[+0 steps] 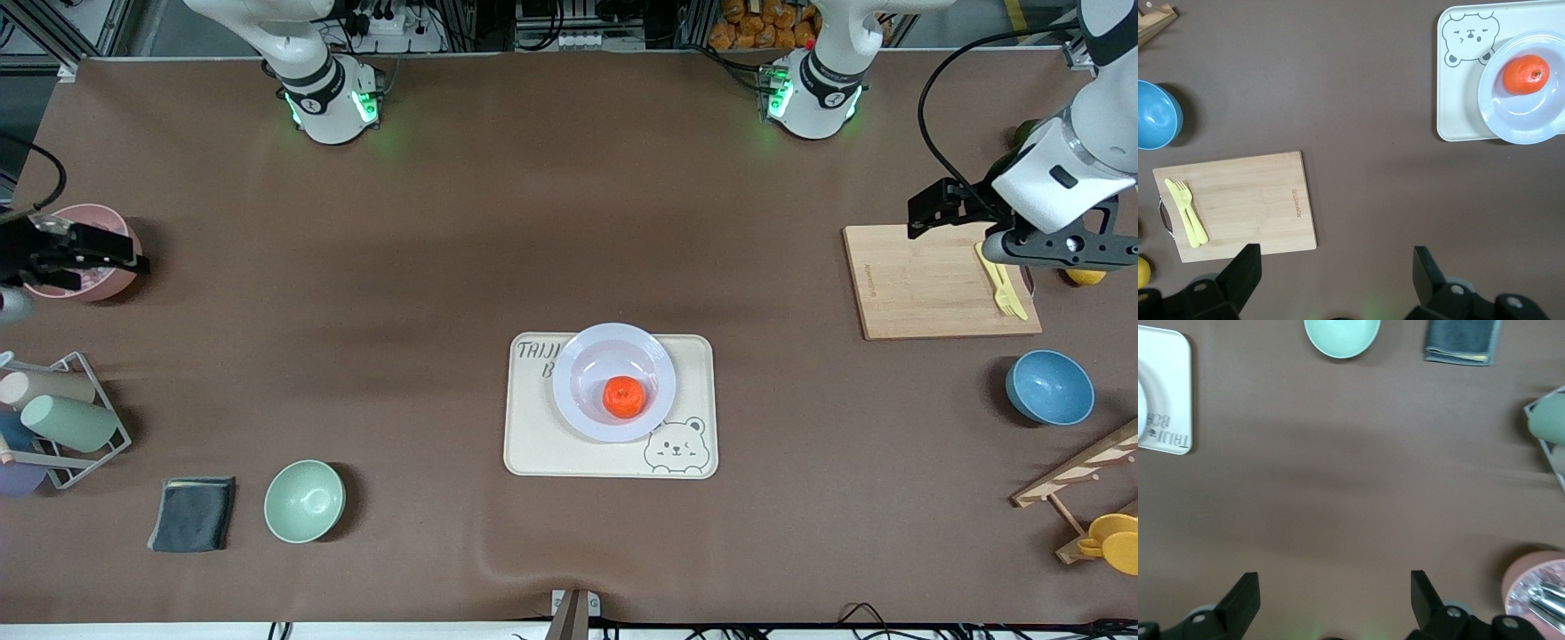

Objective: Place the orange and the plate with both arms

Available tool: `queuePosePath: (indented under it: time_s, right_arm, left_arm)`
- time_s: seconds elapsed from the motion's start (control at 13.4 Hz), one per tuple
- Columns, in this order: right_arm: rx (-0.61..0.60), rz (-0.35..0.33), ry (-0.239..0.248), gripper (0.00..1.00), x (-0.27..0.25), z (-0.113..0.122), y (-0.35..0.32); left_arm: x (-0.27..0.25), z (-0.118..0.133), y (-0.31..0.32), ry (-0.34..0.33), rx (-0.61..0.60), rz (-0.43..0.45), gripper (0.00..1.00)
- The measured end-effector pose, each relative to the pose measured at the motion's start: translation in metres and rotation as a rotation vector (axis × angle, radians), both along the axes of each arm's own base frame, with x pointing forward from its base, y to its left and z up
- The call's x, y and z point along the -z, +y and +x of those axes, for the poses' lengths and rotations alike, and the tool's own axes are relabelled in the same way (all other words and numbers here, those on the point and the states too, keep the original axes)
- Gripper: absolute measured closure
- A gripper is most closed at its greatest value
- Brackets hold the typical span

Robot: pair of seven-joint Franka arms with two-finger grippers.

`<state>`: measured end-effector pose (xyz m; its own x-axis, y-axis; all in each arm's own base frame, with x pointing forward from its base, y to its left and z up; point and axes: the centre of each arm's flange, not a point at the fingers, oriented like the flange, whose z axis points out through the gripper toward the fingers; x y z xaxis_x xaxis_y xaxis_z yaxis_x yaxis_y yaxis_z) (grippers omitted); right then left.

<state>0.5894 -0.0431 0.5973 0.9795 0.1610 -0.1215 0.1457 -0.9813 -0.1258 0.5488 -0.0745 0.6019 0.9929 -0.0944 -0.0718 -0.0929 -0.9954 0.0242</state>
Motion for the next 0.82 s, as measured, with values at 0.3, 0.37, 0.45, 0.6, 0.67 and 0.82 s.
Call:
queuePosePath:
  time_s: [0.3, 0.37, 0.45, 0.6, 0.67, 0.82]
  right_arm:
    - [0.007, -0.027, -0.046, 0.00, 0.005, -0.028, 0.000]
    - [0.018, -0.032, -0.053, 0.00, 0.010, -0.032, 0.002]
    - [0.029, -0.045, -0.059, 0.00, 0.014, -0.034, 0.005]
    - [0.031, -0.063, -0.077, 0.00, 0.012, -0.036, 0.013]
    - [0.030, -0.069, -0.092, 0.00, 0.007, -0.037, 0.016]
    - [0.031, -0.073, -0.116, 0.00, -0.005, -0.040, 0.017]
  left_arm:
    - [-0.001, 0.000, 0.000, -0.003, -0.001, 0.000, 0.00]
    - [-0.002, -0.001, 0.001, -0.004, -0.001, 0.000, 0.00]
    - [-0.002, -0.001, 0.001, -0.005, -0.002, 0.000, 0.00]
    - [-0.003, -0.001, 0.002, -0.006, -0.003, -0.001, 0.00]
    - [-0.003, -0.001, 0.002, -0.006, -0.003, -0.001, 0.00]
    - [-0.003, -0.001, 0.002, -0.006, -0.003, -0.001, 0.00]
